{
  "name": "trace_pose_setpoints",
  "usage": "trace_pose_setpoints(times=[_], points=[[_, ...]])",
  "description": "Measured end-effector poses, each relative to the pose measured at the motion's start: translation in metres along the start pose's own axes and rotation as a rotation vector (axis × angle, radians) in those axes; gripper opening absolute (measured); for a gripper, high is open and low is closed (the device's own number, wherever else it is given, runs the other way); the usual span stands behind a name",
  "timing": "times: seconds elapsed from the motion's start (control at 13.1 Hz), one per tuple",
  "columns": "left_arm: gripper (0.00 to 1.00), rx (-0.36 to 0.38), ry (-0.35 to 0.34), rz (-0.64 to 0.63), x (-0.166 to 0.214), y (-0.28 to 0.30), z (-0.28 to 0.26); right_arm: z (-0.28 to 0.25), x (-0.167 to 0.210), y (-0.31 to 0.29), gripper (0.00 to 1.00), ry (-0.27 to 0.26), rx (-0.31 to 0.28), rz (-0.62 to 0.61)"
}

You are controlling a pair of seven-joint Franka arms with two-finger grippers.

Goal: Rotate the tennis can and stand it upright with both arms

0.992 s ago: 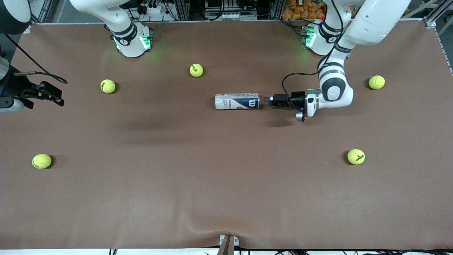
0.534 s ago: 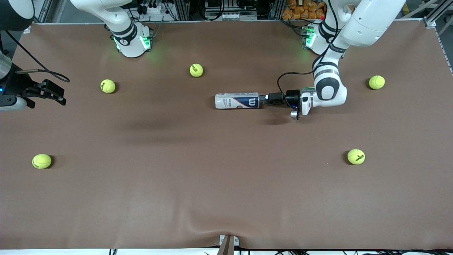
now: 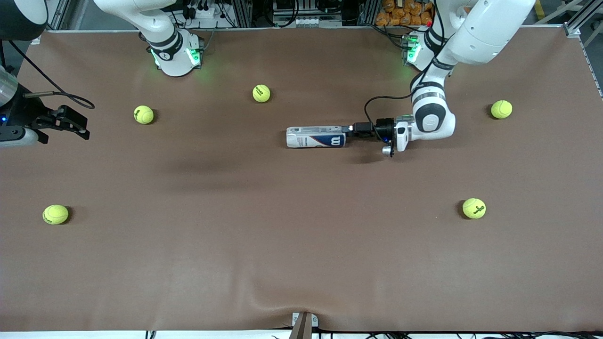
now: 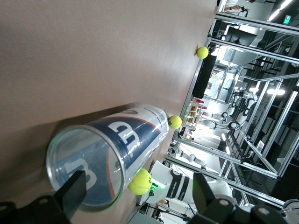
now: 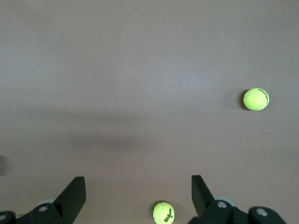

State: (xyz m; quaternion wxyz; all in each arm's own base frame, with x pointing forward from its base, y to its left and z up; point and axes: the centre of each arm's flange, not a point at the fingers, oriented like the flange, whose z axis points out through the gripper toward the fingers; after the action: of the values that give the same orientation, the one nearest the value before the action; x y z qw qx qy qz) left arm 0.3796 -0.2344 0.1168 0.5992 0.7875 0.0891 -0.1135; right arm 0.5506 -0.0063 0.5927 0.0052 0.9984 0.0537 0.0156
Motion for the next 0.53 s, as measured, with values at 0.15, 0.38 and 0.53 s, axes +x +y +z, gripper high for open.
trace_pose_setpoints(times=[0.15, 0.38, 0.53], points=[[0.94, -0.004, -0.007, 0.004, 0.002, -0.001, 0.009, 0.0, 0.0, 0.0, 1.0, -0.001, 0.0, 0.0], [0.56, -0.01, -0.004, 0.016, 0.008, 0.003, 0.01, 0.001, -0.001, 0.0, 1.0, -0.006, 0.001, 0.001], [0.33, -0.012, -0.001, 0.024, 0.011, 0.006, 0.01, 0.001, -0.002, 0.002, 1.0, -0.016, 0.002, 0.004]])
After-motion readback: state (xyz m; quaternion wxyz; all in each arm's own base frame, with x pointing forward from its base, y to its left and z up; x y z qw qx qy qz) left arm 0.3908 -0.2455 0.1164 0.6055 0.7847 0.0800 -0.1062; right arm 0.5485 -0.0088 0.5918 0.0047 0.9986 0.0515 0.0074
